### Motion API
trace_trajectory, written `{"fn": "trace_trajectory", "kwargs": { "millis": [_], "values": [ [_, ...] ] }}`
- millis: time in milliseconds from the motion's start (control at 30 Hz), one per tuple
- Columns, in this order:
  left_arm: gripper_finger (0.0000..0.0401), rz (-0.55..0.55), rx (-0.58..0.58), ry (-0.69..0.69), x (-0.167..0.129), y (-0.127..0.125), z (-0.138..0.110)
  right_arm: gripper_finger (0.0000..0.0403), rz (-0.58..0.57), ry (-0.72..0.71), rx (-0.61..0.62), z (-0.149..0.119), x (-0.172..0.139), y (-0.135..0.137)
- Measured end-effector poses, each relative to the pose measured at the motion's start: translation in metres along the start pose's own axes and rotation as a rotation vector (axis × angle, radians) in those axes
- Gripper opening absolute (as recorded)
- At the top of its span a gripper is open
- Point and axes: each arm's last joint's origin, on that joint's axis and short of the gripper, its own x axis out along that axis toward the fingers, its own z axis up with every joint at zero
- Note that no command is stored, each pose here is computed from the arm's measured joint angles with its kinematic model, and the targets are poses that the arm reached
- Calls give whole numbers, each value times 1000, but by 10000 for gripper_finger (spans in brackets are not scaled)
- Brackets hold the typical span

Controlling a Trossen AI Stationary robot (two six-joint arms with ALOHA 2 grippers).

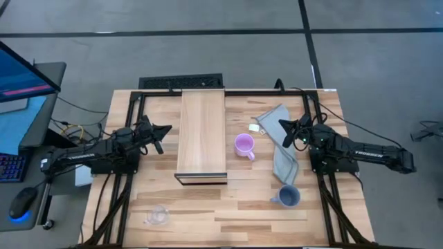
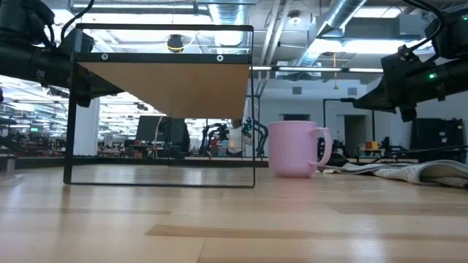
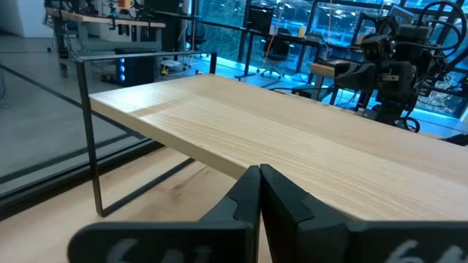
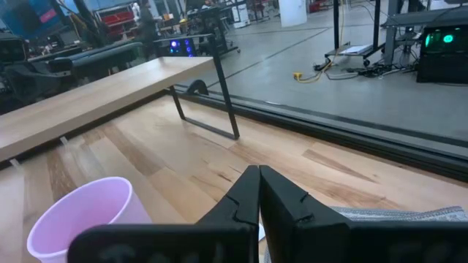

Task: Stack small to large cups/mugs on shelf

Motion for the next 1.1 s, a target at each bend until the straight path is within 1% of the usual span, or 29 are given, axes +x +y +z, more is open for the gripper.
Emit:
{"fn": "trace_trajectory", "kwargs": {
  "millis": [667,900,1100],
  "values": [
    [0,0,-2,-1,0,0,0,33,0,0,0,0,0,0],
    [0,0,-73,0,0,0,0,33,0,0,0,0,0,0],
    [0,0,-40,-1,0,0,0,33,0,0,0,0,0,0]
  ]
}}
